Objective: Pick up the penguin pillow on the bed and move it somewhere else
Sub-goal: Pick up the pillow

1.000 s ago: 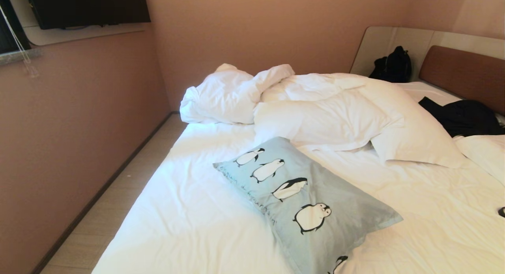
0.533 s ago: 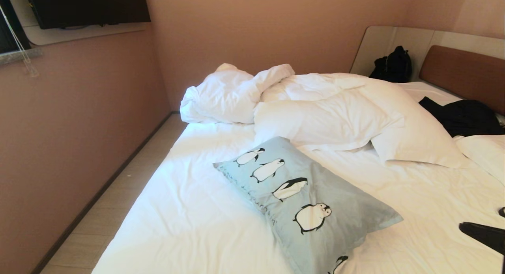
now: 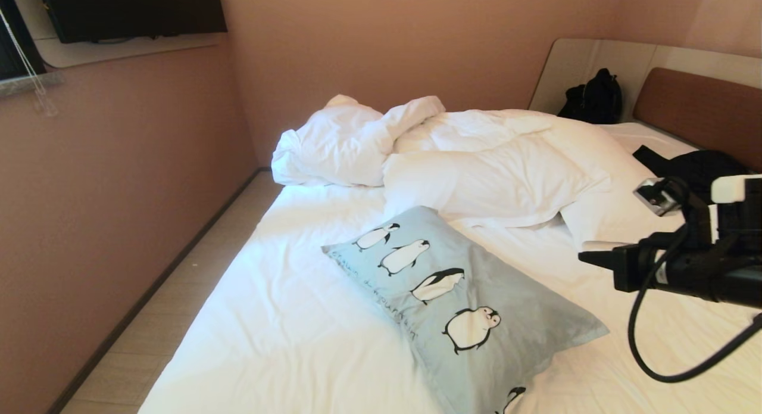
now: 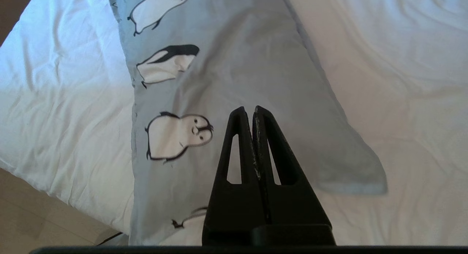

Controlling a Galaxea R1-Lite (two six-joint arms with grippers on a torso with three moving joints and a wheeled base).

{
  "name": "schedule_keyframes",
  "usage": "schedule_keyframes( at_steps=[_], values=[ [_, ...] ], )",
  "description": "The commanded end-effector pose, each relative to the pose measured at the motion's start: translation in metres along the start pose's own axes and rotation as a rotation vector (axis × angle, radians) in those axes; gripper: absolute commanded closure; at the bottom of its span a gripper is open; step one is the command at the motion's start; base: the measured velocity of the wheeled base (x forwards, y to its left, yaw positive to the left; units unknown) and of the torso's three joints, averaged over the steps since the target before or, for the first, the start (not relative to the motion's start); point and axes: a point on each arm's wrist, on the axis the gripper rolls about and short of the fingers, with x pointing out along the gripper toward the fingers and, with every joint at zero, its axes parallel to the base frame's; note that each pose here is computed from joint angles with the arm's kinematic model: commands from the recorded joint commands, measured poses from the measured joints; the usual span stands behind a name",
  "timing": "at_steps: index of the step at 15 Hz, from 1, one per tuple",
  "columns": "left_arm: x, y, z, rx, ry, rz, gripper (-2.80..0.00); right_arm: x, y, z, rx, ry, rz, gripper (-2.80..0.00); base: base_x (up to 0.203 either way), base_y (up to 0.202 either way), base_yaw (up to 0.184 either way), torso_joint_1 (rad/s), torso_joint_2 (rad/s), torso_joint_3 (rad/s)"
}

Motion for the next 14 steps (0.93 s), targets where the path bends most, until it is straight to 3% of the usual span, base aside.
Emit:
schedule_keyframes(
  at_steps=[1,5,6,9,14],
  values=[
    [0.000,0.000,0.000,0.000,0.001,0.000,0.00,0.049,-0.004,-0.001,-0.010,0.048,0.044,0.00,0.000,0.000,0.000,0.000,0.00,0.000],
    [0.000,0.000,0.000,0.000,0.001,0.000,0.00,0.095,0.003,0.004,-0.034,0.080,0.082,0.00,0.000,0.000,0.000,0.000,0.00,0.000],
    [0.000,0.000,0.000,0.000,0.001,0.000,0.00,0.104,0.008,0.002,-0.041,0.092,0.094,-2.80,0.000,0.000,0.000,0.000,0.00,0.000],
    [0.000,0.000,0.000,0.000,0.001,0.000,0.00,0.116,0.016,-0.005,-0.093,0.132,0.117,-2.80,0.000,0.000,0.000,0.000,0.00,0.000],
    [0.000,0.000,0.000,0.000,0.001,0.000,0.00,0.130,0.013,-0.029,-0.302,0.207,0.132,-2.80,0.000,0.000,0.000,0.000,0.00,0.000]
  ],
)
